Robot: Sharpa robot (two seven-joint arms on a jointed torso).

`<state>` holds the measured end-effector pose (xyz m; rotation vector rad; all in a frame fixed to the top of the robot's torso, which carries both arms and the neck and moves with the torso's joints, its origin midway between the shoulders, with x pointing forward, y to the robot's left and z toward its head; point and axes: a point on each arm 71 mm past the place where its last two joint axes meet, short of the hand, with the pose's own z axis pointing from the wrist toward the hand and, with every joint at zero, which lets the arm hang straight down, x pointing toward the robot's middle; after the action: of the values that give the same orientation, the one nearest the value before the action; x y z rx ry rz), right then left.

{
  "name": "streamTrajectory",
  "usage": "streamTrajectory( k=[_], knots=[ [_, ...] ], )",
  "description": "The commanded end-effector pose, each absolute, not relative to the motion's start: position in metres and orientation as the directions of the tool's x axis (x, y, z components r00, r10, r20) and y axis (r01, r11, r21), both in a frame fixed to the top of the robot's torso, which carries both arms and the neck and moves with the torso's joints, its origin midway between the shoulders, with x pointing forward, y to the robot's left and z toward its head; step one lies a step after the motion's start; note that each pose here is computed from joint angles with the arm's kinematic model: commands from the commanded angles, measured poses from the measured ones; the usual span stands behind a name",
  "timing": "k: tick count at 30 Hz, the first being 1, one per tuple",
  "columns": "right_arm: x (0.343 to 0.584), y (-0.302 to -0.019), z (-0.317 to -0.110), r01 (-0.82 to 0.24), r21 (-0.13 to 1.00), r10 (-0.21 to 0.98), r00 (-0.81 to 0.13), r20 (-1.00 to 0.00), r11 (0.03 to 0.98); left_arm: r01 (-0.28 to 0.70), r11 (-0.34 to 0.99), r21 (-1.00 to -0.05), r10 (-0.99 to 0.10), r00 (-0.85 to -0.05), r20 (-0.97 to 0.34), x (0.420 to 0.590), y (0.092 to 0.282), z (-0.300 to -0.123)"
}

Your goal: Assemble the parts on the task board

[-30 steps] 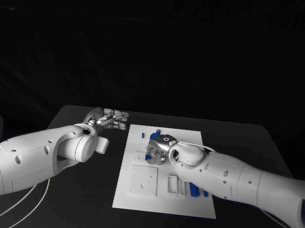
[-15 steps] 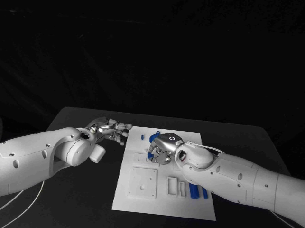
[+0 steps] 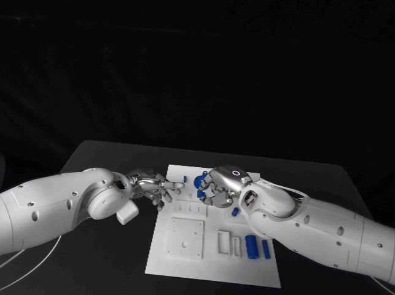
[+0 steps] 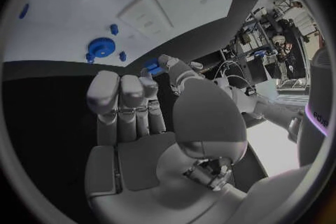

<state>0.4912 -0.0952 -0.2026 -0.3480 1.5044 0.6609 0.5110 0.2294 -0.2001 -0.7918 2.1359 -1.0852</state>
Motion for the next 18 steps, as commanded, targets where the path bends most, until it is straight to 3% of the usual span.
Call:
streamTrajectory(
  k=[1, 18],
  knots=[
    [0.489, -0.096, -0.198, -0.591, 0.199, 0.208, -0.053, -0.977, 0.782, -0.225, 0.551, -0.804, -0.658, -0.71, -0.252, 0.508, 0.223, -0.205],
    [0.481, -0.095, -0.185, -0.611, 0.22, 0.236, -0.055, -0.97, 0.761, -0.178, 0.515, -0.839, -0.672, -0.692, -0.265, 0.514, 0.211, -0.206]
  ],
)
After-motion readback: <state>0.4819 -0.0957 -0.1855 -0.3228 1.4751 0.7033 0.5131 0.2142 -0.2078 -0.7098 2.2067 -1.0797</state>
